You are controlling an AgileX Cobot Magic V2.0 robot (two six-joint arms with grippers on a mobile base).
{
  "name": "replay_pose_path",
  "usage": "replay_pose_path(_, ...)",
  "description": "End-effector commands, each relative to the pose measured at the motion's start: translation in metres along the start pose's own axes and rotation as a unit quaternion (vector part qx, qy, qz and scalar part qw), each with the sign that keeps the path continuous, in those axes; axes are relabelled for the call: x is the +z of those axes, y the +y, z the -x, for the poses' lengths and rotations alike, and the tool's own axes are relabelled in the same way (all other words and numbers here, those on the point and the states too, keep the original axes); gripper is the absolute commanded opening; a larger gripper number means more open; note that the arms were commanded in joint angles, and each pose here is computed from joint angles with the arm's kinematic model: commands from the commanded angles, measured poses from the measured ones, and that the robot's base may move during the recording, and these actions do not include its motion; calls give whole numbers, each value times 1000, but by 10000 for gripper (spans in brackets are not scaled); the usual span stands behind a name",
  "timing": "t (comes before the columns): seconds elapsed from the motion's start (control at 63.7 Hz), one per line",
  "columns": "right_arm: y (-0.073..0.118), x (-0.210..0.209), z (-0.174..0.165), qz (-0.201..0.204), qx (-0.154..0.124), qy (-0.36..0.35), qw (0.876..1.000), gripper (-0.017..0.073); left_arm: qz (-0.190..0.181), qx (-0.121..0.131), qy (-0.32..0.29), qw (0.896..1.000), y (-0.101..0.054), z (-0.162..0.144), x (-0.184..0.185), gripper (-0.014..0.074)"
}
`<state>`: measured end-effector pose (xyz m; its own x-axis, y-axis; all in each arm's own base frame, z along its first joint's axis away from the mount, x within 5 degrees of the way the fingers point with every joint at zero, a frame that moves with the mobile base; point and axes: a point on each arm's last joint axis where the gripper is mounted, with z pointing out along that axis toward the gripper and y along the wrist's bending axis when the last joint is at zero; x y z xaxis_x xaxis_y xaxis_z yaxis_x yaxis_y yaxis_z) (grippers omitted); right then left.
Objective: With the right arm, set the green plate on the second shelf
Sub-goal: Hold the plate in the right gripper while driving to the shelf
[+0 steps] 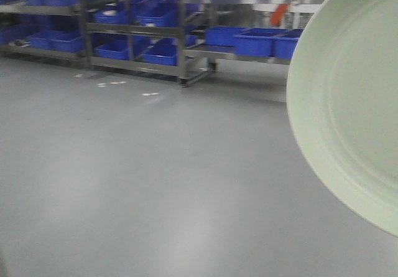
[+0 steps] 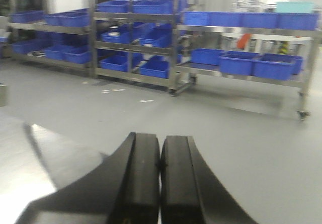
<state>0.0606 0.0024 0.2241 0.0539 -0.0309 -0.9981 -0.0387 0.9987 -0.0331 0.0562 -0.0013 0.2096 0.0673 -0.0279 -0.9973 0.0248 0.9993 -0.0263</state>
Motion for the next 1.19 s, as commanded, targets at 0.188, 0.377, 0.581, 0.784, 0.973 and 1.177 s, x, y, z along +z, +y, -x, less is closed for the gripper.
replay_pose_path(0.188, -1, -1, 23, -3, 1, -76, 997, 57, -2, -4, -29, 1000, 0, -6, -1, 130)
replay_pose_path(0.377, -1, -1, 23, -3, 1, -76, 997, 57, -2, -4, -29, 1000, 0, -6, -1, 130)
replay_pose_path(0.581, -1, -1, 23, -3, 1, -76, 997, 57, -2, -4, -29, 1000, 0, -6, -1, 130)
replay_pose_path(0.784, -1, -1, 23, -3, 1, -76, 997, 57, -2, -4, -29, 1000, 0, -6, -1, 130)
replay_pose_path(0.973, -1, -1, 23, -3, 1, -76, 997, 57, -2, -4, -29, 1000, 0, -6, -1, 130)
replay_pose_path(1.177, -1, -1, 23, -3, 1, -76, 997, 57, -2, -4, -29, 1000, 0, -6, -1, 130)
